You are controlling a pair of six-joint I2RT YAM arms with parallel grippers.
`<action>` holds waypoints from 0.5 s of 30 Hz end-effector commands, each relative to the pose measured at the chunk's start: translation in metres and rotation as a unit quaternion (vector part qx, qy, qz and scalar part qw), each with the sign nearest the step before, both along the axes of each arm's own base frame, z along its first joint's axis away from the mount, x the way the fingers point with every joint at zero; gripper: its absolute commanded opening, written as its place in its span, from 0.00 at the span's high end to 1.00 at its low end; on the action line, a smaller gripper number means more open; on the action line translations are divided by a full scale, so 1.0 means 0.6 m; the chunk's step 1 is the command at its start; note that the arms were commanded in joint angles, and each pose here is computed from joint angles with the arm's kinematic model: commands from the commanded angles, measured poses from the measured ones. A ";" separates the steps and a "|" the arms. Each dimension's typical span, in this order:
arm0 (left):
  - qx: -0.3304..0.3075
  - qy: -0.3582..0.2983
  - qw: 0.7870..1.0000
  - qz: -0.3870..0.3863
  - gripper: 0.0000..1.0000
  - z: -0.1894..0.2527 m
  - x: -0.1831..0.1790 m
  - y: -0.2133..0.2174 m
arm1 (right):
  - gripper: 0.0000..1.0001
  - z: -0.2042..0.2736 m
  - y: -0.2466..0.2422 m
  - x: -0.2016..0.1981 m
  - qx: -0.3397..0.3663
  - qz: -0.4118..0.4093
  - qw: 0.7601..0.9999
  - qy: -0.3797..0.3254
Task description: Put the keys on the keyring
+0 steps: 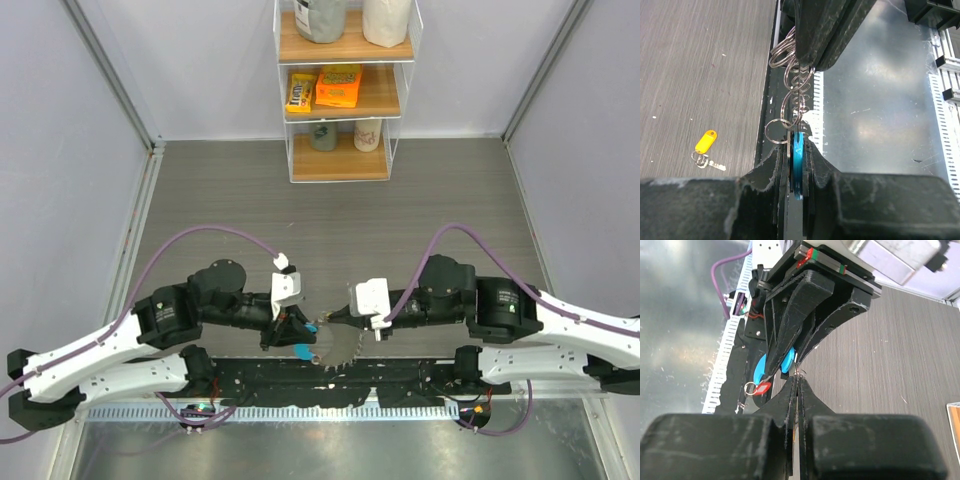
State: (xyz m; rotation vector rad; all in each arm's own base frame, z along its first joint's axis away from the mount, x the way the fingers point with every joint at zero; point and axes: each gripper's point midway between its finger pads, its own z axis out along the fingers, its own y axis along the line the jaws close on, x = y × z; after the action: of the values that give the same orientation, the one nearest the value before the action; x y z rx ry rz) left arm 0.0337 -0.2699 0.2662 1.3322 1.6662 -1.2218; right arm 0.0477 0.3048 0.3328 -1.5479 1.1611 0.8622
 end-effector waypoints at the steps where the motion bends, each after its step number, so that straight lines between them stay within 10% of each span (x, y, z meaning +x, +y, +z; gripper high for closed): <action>1: -0.066 -0.020 0.997 -0.019 1.00 0.051 -0.012 0.000 | 0.94 0.039 -0.011 0.007 0.068 -0.037 0.997 0.031; 15: -0.130 -0.031 0.990 -0.038 0.94 0.079 -0.025 -0.002 | 0.94 0.091 -0.011 0.009 0.189 -0.058 0.977 0.080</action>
State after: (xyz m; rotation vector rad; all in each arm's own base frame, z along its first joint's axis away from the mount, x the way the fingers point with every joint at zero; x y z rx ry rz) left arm 0.0303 -0.2676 0.2811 1.2704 1.5403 -1.2795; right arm 0.0436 0.2996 0.3574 -1.2626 1.1560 1.0462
